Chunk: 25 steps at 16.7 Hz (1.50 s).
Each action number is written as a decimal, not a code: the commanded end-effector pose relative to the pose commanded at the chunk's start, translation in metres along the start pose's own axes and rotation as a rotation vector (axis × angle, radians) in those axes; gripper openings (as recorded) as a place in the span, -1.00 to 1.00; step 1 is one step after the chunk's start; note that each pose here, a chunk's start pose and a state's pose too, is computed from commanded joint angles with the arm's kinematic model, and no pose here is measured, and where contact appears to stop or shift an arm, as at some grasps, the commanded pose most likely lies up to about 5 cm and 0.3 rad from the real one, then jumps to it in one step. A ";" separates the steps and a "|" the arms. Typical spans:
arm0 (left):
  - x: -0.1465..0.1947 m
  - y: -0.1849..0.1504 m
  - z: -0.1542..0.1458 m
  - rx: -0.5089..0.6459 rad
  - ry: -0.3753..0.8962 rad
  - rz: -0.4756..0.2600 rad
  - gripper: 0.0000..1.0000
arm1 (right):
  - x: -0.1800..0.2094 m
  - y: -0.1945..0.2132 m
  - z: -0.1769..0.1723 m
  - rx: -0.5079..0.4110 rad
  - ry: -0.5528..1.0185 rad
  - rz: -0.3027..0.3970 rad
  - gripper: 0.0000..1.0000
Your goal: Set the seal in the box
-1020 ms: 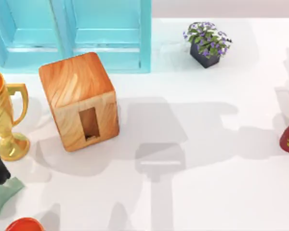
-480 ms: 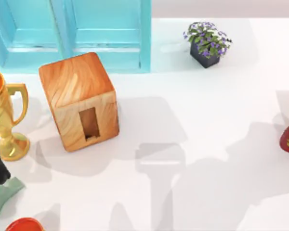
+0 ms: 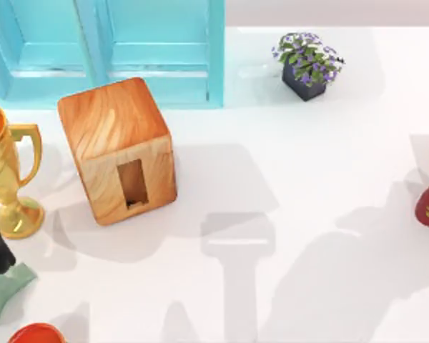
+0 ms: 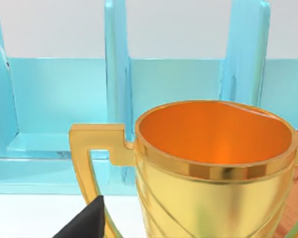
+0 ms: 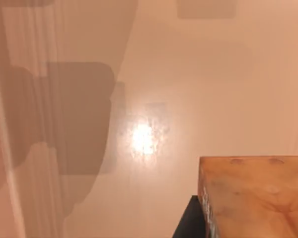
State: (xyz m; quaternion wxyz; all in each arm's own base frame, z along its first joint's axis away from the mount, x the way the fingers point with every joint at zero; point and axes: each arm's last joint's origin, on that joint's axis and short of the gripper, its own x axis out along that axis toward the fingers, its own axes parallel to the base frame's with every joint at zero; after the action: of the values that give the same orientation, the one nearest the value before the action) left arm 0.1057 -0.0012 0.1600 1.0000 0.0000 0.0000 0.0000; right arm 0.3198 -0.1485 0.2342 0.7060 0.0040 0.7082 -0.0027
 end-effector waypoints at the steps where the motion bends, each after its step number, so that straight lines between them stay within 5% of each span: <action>1: 0.000 0.000 0.000 0.000 0.000 0.000 1.00 | 0.010 0.000 0.000 -0.002 -0.007 -0.003 -1.00; 8: 0.000 0.000 0.000 0.000 0.000 0.000 1.00 | 0.035 0.000 -0.002 0.001 -0.004 -0.001 -1.00; 21: 0.000 0.000 0.000 0.000 0.000 0.000 1.00 | 0.035 0.000 -0.002 0.001 -0.004 -0.001 0.96; 25: 0.000 0.000 0.000 0.000 0.000 0.000 1.00 | 0.035 0.000 -0.002 0.001 -0.004 -0.001 1.00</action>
State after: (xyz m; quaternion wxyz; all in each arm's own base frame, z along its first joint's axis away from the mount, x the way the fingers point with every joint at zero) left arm 0.1057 -0.0012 0.1600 1.0000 0.0000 0.0000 0.0000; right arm 0.3175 -0.1482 0.1995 0.7075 0.0037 0.7067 -0.0034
